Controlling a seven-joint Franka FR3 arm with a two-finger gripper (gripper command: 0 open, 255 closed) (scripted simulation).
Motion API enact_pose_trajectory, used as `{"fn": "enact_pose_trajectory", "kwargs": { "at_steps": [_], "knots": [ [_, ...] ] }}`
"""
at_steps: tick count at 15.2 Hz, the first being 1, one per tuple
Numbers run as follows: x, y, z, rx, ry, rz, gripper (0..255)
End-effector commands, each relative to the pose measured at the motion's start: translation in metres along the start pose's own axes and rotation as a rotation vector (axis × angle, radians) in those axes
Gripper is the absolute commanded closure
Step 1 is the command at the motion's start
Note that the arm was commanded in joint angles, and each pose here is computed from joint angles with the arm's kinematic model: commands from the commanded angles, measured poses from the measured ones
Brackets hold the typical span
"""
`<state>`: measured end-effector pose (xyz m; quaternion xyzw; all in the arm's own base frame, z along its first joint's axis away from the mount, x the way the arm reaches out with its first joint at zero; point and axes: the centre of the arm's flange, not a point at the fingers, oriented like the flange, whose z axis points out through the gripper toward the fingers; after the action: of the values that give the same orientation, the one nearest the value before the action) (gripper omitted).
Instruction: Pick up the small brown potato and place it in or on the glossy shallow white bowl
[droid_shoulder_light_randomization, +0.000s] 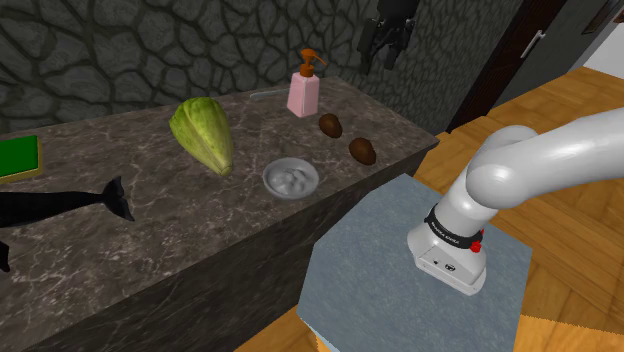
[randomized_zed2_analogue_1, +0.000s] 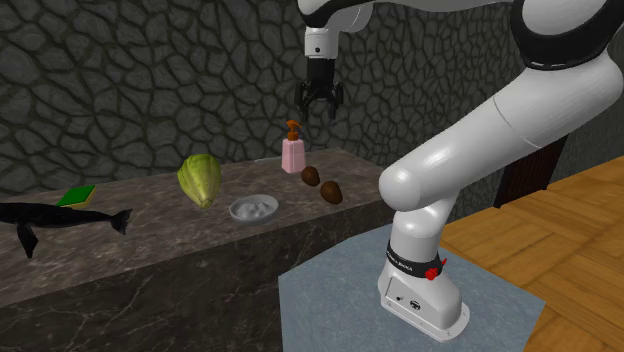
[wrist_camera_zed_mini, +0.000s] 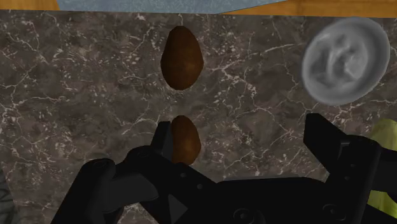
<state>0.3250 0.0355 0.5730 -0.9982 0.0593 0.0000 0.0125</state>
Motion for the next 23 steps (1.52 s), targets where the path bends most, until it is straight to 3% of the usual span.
{"fn": "enact_pose_trajectory", "kwargs": {
  "at_steps": [1, 17, 23],
  "knots": [
    [0.000, 0.000, 0.000, 0.000, 0.000, 0.000, 0],
    [0.022, 0.000, 0.210, -0.267, -0.060, 0.096, 0],
    [0.020, 0.009, 0.240, -0.267, -0.060, 0.096, 0]
  ]
}}
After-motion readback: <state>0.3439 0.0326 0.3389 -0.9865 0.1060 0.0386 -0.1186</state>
